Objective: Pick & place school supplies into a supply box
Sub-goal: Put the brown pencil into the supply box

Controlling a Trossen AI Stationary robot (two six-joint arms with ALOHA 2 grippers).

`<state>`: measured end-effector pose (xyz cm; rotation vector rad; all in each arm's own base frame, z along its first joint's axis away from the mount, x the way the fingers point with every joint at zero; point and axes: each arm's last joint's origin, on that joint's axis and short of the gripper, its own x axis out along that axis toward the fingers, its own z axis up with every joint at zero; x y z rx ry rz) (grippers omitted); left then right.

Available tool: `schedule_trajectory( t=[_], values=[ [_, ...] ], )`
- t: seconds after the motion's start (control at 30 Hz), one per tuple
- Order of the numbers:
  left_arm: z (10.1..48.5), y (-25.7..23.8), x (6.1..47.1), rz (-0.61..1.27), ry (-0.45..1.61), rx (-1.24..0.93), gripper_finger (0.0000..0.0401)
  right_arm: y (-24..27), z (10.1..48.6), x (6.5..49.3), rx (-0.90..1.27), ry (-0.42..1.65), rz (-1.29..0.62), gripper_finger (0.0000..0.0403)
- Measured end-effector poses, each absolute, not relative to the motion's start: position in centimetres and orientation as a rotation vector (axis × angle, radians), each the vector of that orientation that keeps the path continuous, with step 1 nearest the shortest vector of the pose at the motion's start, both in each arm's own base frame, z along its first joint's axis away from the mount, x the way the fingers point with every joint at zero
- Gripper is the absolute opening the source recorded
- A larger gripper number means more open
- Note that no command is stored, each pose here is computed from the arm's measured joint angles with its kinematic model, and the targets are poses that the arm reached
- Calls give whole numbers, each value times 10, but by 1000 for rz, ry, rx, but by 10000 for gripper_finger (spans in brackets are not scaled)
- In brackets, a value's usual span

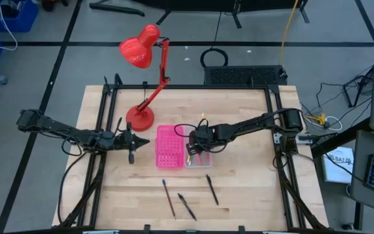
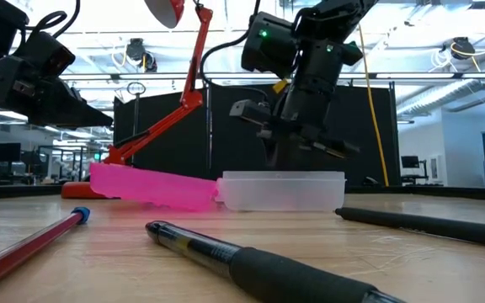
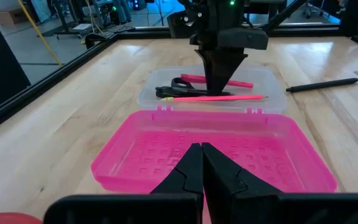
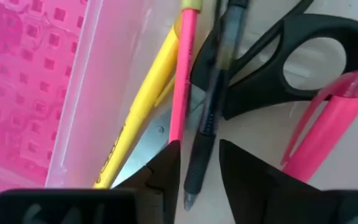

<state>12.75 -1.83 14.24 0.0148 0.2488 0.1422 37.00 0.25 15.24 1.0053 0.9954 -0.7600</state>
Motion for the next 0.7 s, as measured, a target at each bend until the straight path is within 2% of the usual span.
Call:
schedule_trajectory(
  t=[0.23, 0.37, 0.6, 0.7],
  values=[
    [142, -19, 127, 130, 252, 12, 6, 2, 171, 366, 997, 957, -721, 118],
    [142, -19, 128, 116, 252, 10, 6, 3, 208, 355, 941, 869, -669, 116],
    [142, -19, 128, 118, 251, 9, 6, 24, 303, 305, 534, 563, -604, 116],
    [142, -19, 128, 124, 250, 10, 6, 37, 324, 278, 351, 460, -621, 114]
  ],
)
